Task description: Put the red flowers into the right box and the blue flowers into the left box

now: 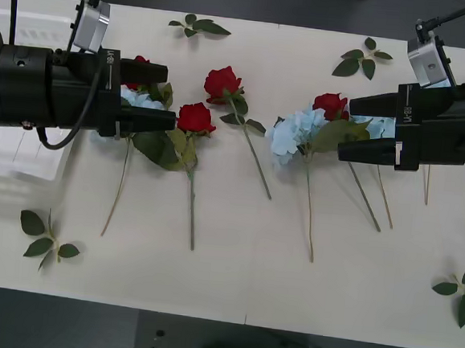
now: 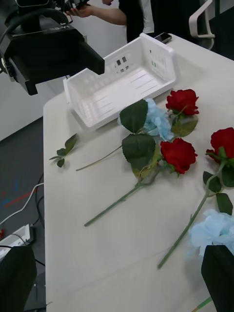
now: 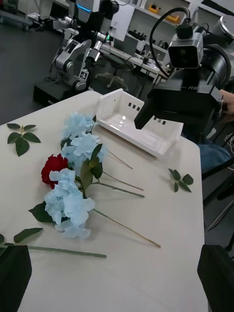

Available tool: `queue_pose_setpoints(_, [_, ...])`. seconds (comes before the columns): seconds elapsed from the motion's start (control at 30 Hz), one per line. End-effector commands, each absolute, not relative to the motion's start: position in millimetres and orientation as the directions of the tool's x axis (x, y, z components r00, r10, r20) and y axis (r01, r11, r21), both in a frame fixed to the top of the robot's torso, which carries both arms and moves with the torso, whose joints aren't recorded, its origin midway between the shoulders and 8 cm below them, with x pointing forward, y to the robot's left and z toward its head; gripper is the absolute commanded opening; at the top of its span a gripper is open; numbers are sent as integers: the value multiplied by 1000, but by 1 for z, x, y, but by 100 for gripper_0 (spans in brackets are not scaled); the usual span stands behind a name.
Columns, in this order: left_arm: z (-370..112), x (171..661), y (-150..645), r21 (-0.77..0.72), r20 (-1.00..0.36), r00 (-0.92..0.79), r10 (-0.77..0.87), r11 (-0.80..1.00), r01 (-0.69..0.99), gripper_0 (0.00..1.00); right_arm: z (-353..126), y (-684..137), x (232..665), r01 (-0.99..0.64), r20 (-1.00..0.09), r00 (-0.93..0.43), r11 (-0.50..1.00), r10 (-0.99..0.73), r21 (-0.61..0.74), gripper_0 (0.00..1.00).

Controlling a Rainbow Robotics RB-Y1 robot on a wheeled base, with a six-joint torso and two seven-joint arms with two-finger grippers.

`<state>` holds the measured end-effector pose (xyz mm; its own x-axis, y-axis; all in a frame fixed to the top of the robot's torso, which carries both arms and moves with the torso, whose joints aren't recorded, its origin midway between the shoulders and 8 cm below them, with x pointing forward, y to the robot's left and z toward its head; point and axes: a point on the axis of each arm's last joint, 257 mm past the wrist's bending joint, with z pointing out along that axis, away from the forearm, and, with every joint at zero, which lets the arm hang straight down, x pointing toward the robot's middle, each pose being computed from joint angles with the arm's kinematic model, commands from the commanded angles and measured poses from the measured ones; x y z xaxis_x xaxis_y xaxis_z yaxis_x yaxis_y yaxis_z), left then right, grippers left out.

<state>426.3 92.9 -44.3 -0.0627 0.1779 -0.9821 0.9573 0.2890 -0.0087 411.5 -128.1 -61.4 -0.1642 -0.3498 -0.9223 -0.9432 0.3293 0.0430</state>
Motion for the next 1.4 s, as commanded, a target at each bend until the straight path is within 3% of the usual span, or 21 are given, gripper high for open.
queue_pose_setpoints(0.03, [-85, 416, 95, -90, -978, -141, 155, 297, 951, 100, -80, -140, 406, -934, -899, -218, 349, -380, 80, 100])
queue_pose_setpoints(0.3, [-57, 435, 114, -39, -981, -98, 166, 327, 944, 100, -69, -168, 415, -906, -888, -255, 414, -383, 81, 100])
queue_pose_setpoints(0.57, [-48, 503, 168, -183, -942, -290, 167, 470, 863, 100, -76, -214, 455, -795, -870, -371, 596, -323, 118, 100])
queue_pose_setpoints(0.7, [-68, 526, 207, -273, -861, -458, 222, 558, 784, 100, -93, -243, 473, -685, -839, -478, 708, -259, 172, 100])
queue_pose_setpoints(1.0, [-145, 521, 268, -377, -613, -745, 262, 733, 567, 100, -111, -309, 513, -377, -763, -645, 880, -25, 290, 100])
queue_pose_setpoints(1.23, [-178, 520, 281, -360, -523, -815, 249, 803, 476, 100, -121, -347, 540, -170, -691, -708, 915, 144, 366, 100])
queue_pose_setpoints(1.4, [-182, 516, 257, -432, -480, -856, 193, 797, 422, 100, -130, -371, 563, -29, -641, -727, 922, 246, 386, 100])
